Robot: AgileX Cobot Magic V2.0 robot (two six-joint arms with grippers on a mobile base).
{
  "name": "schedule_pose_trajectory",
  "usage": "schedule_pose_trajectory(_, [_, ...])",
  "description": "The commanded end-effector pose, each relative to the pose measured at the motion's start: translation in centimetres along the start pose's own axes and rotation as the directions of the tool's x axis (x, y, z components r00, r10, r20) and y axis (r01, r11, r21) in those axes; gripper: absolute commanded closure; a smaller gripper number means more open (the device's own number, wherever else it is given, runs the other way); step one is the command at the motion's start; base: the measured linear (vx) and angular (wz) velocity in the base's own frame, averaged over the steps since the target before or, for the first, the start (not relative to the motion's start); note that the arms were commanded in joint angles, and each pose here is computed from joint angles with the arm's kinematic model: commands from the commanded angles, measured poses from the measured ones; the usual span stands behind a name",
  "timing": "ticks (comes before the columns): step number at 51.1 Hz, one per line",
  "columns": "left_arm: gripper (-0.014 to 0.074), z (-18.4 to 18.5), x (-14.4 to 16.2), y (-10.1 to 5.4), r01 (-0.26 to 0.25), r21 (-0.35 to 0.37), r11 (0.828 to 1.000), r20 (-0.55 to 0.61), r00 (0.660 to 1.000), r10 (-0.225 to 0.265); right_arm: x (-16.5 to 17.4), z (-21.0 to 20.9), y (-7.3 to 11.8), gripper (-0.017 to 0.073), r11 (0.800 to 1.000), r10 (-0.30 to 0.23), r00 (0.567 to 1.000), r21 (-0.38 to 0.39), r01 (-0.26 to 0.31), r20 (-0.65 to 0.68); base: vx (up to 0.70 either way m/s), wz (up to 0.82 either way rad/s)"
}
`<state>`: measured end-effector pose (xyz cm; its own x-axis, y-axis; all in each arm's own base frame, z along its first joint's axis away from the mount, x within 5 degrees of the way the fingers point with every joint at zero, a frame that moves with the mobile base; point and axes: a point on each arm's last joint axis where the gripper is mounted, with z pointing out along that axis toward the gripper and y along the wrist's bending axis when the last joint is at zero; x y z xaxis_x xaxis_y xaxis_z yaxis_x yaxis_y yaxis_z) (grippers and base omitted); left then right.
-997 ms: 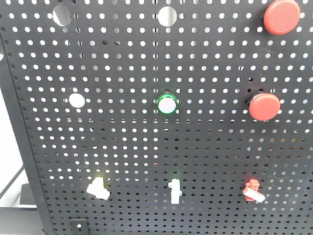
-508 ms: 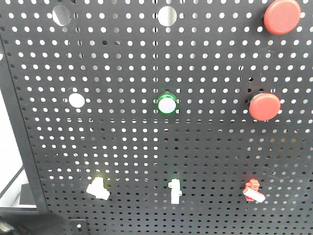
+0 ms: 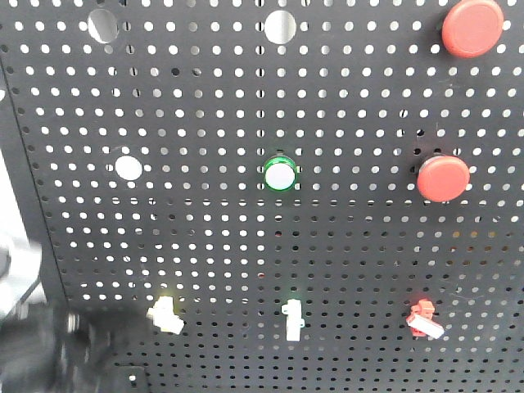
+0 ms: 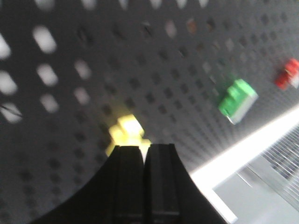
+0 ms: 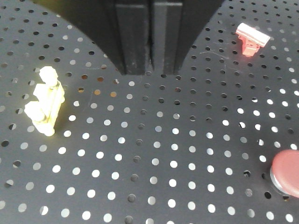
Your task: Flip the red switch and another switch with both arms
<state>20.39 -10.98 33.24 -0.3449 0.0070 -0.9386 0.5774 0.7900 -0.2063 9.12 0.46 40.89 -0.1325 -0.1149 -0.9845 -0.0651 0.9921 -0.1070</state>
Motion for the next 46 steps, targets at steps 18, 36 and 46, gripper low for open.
schedule_pose_trajectory(18, [0.0591,2.7,-0.1,1.7,0.016,-0.111,0.994,-0.017,1.000,-0.018,-1.7,-0.3,-0.3,0.0566,1.000,-0.011,0.994,0.021,0.009,0.104,0.00,0.00])
schedule_pose_trajectory(36, [0.0591,3.5,0.7,1.7,0.013,-0.079,0.997,-0.066,0.998,-0.018,-1.7,-0.3,-0.3,0.0566,1.000,-0.011,0.994,0.021,0.009,0.104,-0.01,0.02])
schedule_pose_trajectory(46, [0.0591,2.8,0.2,1.5,-0.008,-0.083,0.997,-0.043,0.999,0.004,-1.7,-0.3,-0.3,0.0566,1.000,-0.011,0.994,0.021,0.009,0.104,0.00,0.01])
